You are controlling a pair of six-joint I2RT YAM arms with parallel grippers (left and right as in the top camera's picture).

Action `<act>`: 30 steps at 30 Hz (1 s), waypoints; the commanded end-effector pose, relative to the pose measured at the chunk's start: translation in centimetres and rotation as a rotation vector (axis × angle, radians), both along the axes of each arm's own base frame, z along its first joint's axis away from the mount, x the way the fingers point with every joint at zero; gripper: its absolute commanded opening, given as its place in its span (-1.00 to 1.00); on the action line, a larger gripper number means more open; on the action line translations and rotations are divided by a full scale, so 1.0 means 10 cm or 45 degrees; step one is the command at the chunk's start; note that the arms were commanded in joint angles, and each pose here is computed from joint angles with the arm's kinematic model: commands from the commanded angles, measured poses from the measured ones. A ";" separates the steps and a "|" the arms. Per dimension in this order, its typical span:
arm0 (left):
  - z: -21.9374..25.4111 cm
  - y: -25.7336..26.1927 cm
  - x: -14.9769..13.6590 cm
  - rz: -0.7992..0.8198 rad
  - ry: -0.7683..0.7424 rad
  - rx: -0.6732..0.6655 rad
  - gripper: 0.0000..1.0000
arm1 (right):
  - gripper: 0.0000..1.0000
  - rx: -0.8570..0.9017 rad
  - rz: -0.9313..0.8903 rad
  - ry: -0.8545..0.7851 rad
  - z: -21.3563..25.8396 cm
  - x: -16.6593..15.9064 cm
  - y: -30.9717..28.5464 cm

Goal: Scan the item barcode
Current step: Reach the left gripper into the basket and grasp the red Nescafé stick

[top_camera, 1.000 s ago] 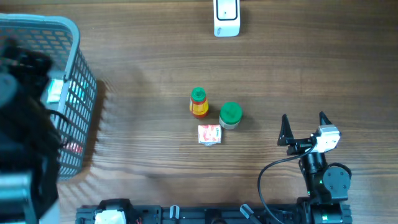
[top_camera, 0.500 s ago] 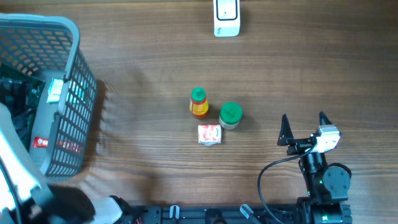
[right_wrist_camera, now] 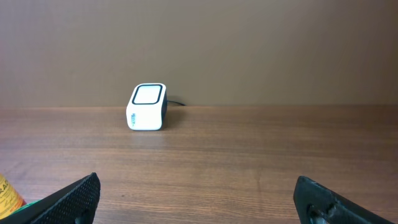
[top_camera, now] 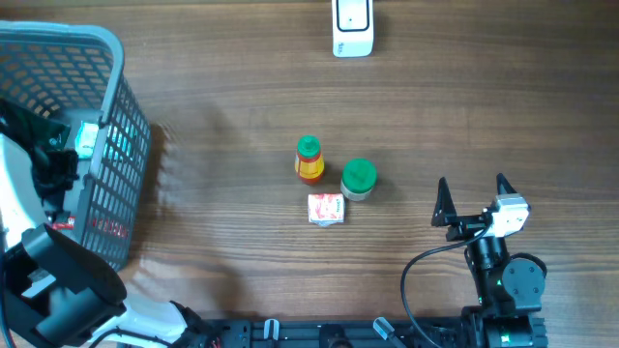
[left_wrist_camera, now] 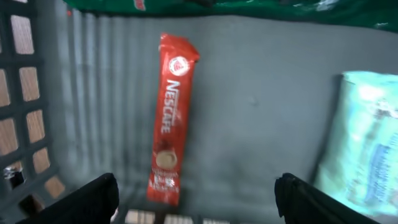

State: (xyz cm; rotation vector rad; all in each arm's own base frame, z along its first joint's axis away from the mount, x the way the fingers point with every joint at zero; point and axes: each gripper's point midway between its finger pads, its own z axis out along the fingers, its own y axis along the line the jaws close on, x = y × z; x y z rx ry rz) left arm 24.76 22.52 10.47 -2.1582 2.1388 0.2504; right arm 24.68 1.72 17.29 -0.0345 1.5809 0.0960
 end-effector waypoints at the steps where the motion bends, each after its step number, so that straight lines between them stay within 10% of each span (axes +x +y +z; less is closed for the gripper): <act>1: -0.29 0.01 -0.22 0.036 0.109 0.029 0.68 | 1.00 -0.015 0.015 -0.013 0.02 -0.01 0.02; 11: -0.74 0.03 -0.44 0.089 0.115 0.044 0.65 | 1.00 -0.015 0.015 -0.013 0.02 -0.01 0.02; 17: -0.90 0.00 -0.49 0.097 0.101 0.047 0.23 | 0.99 -0.015 0.014 -0.013 0.02 -0.01 0.02; 23: -0.92 -0.03 -0.48 0.097 0.090 0.025 -0.92 | 0.99 -0.015 0.014 -0.013 0.02 -0.01 0.02; 30: -0.64 0.05 -0.36 0.097 0.050 0.044 -0.92 | 0.99 -0.015 0.015 -0.013 0.02 -0.01 0.02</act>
